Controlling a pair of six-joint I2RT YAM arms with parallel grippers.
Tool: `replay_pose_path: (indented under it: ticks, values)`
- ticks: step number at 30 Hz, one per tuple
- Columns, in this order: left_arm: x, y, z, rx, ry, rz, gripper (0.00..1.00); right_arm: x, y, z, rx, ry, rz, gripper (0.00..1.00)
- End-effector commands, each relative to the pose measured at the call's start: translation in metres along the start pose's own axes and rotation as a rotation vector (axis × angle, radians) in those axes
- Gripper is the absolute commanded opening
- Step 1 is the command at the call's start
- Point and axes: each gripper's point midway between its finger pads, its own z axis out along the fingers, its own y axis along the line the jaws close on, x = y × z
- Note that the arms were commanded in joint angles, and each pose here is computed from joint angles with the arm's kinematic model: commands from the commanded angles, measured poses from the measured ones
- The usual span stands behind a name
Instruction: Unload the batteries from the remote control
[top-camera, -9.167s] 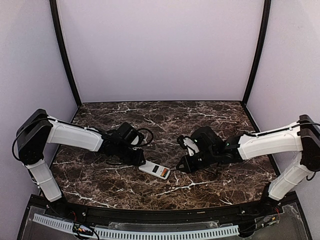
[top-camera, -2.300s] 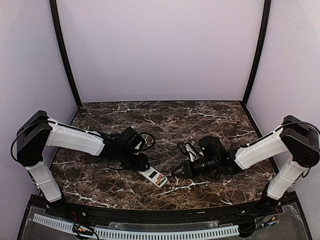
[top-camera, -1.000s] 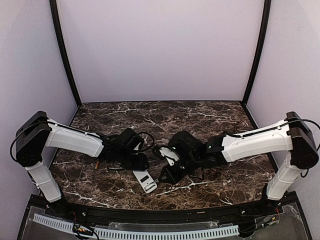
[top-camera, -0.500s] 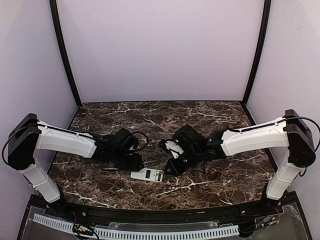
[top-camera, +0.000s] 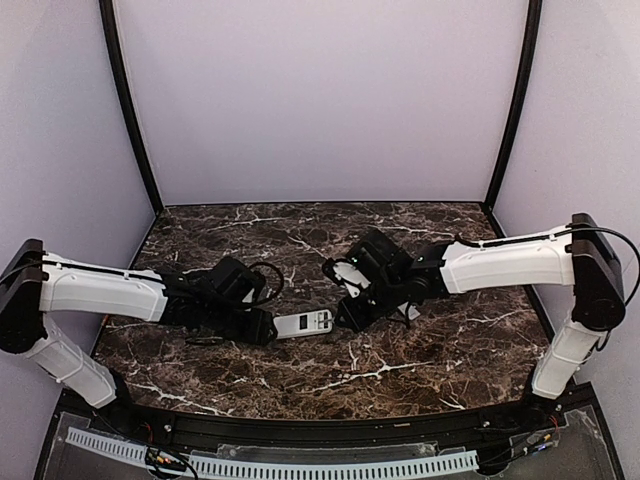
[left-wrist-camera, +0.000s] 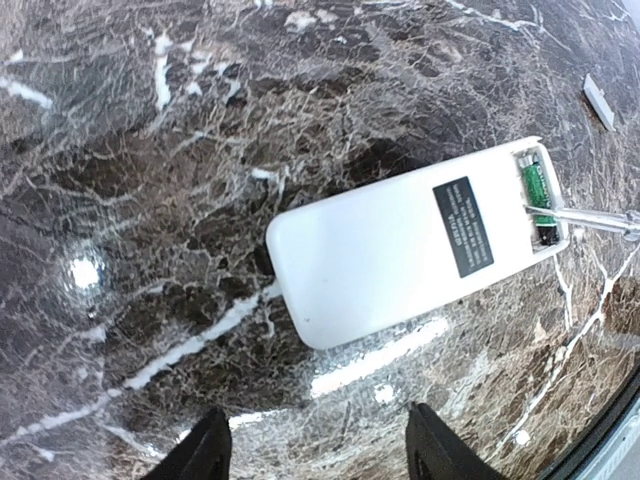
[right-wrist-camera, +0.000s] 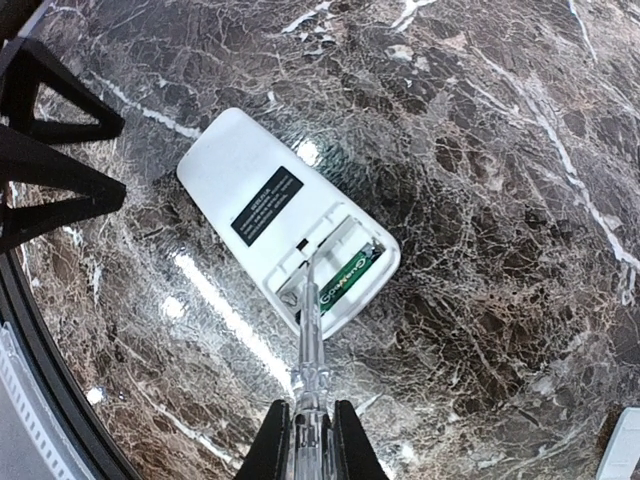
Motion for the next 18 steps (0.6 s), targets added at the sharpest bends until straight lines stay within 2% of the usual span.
replay_pose_path:
  ticks: [1,7,12,18]
  values:
    - [-0.012,-0.001,-0.014,-0.013,-0.054,0.141,0.62,0.002,0.007,-0.011,-0.038,0.034,-0.046,0.00]
    - [-0.030,-0.013,-0.022,-0.010,-0.092,0.334,0.69,0.015,-0.005,-0.017,0.027,0.097,-0.051,0.00]
    - [-0.045,-0.022,-0.027,0.004,-0.148,0.401,0.70,0.021,-0.015,-0.031,0.074,0.095,-0.052,0.00]
    - [-0.045,-0.057,-0.024,0.177,-0.166,0.527,0.67,0.024,-0.015,-0.045,0.049,0.095,-0.054,0.00]
